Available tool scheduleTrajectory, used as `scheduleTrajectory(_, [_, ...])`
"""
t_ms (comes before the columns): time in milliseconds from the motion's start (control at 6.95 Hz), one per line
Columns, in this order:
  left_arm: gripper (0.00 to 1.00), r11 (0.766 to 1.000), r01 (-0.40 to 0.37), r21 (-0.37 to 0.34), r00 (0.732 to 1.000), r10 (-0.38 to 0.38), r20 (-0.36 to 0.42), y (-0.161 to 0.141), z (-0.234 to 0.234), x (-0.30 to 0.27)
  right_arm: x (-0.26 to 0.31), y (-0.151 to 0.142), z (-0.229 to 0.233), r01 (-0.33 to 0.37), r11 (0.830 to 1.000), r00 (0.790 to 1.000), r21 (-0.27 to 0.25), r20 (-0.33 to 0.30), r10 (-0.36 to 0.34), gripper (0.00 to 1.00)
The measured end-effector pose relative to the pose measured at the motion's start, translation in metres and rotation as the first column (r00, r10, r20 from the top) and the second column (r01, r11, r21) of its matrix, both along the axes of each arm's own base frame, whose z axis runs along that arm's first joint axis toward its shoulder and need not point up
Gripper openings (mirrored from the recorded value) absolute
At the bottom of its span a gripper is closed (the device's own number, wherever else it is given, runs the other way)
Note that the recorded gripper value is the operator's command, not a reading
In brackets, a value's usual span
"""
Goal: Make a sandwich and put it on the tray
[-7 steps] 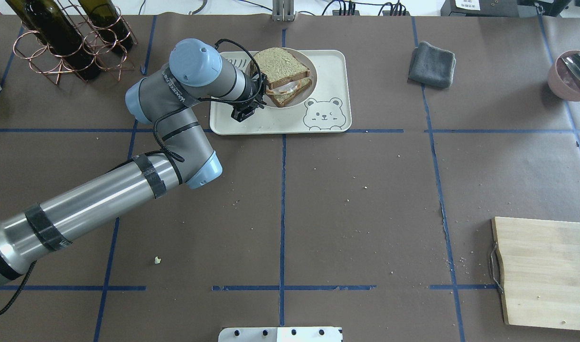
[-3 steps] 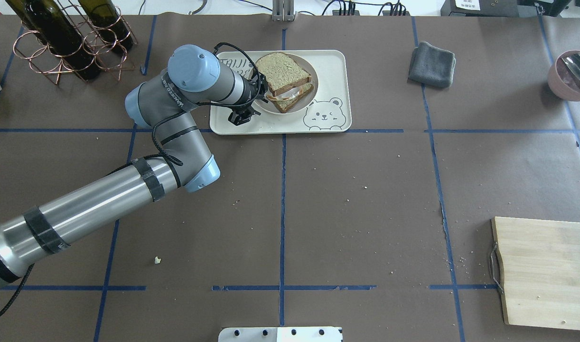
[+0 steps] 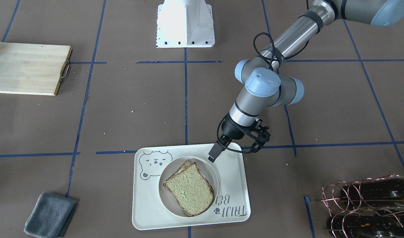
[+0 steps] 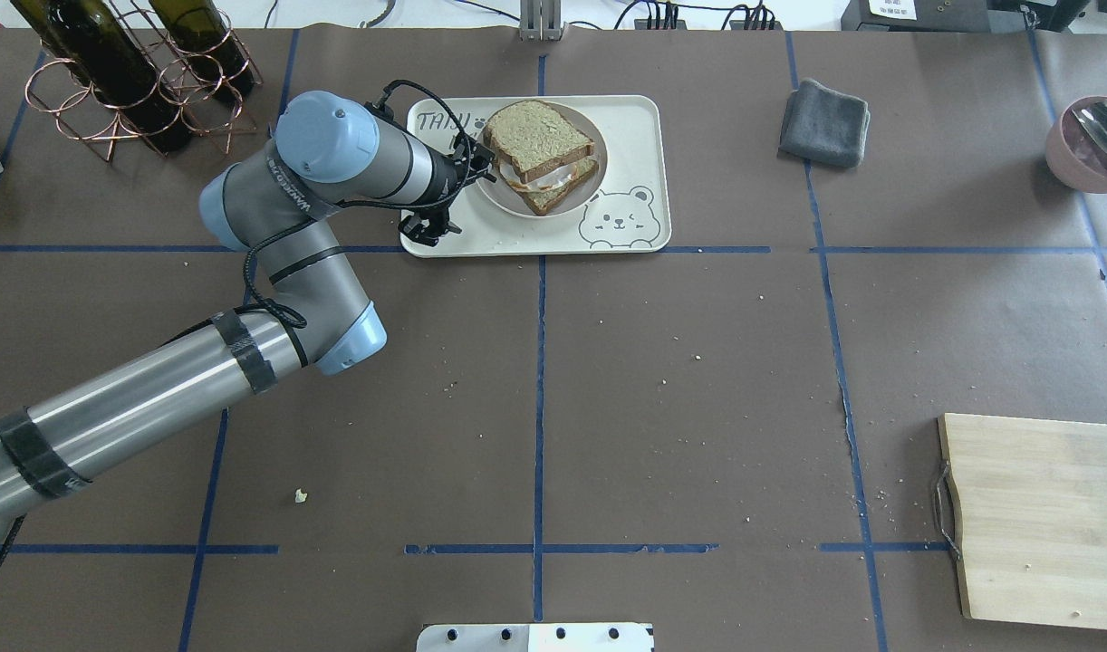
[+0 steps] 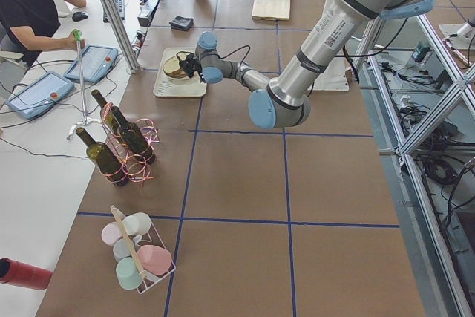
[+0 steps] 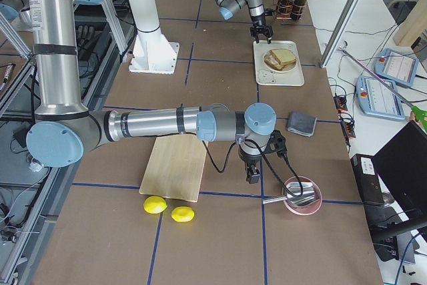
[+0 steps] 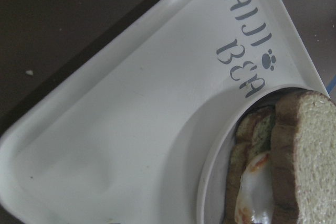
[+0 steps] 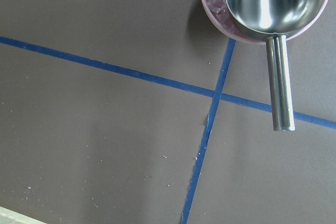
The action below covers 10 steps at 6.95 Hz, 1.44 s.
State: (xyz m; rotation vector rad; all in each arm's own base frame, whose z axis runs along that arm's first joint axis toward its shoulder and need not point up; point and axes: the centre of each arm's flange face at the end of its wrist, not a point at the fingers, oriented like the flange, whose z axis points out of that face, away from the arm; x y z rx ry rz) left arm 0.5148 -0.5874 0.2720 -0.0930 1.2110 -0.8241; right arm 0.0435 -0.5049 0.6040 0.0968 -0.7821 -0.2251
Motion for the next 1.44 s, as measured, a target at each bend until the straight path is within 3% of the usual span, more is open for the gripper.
scheduleTrajectory(288, [1.00,0.977,-0.113,0.181,0.984,0.085,0.156,0.027,0.006,-0.055,0.006,0.005,0.005,-0.011,1.000,1.000,-0.010,-0.004,0.011,1.00])
scheduleTrajectory(576, [1.00,0.908,-0.264,0.327,0.927,0.145,0.345,0.047,0.024,-0.136,0.017,0.021,0.030,-0.036,0.997,0.999,-0.061,-0.005,0.035,1.00])
scheduleTrajectory(719, [1.00,0.858,-0.355,0.371,0.882,0.177,0.436,0.046,0.042,-0.180,0.025,0.028,0.038,-0.059,0.995,0.998,-0.084,-0.003,0.059,1.00])
scheduleTrajectory(863, [1.00,0.799,-0.452,0.397,0.825,0.206,0.526,0.041,0.061,-0.223,0.030,0.031,0.040,-0.082,0.991,0.997,-0.101,-0.002,0.082,1.00])
scheduleTrajectory(1007, [1.00,0.732,-0.552,0.400,0.751,0.228,0.619,0.035,0.081,-0.262,0.031,0.031,0.038,-0.099,0.989,0.995,-0.111,-0.002,0.099,1.00])
scheduleTrajectory(1151, [1.00,0.662,-0.644,0.383,0.669,0.243,0.703,0.029,0.096,-0.299,0.032,0.030,0.036,-0.106,0.988,0.994,-0.112,-0.002,0.107,1.00])
scheduleTrajectory(1439, [1.00,0.551,-0.772,0.318,0.524,0.267,0.809,0.021,0.140,-0.389,0.032,0.027,0.032,-0.110,0.988,0.994,-0.106,-0.001,0.111,1.00])
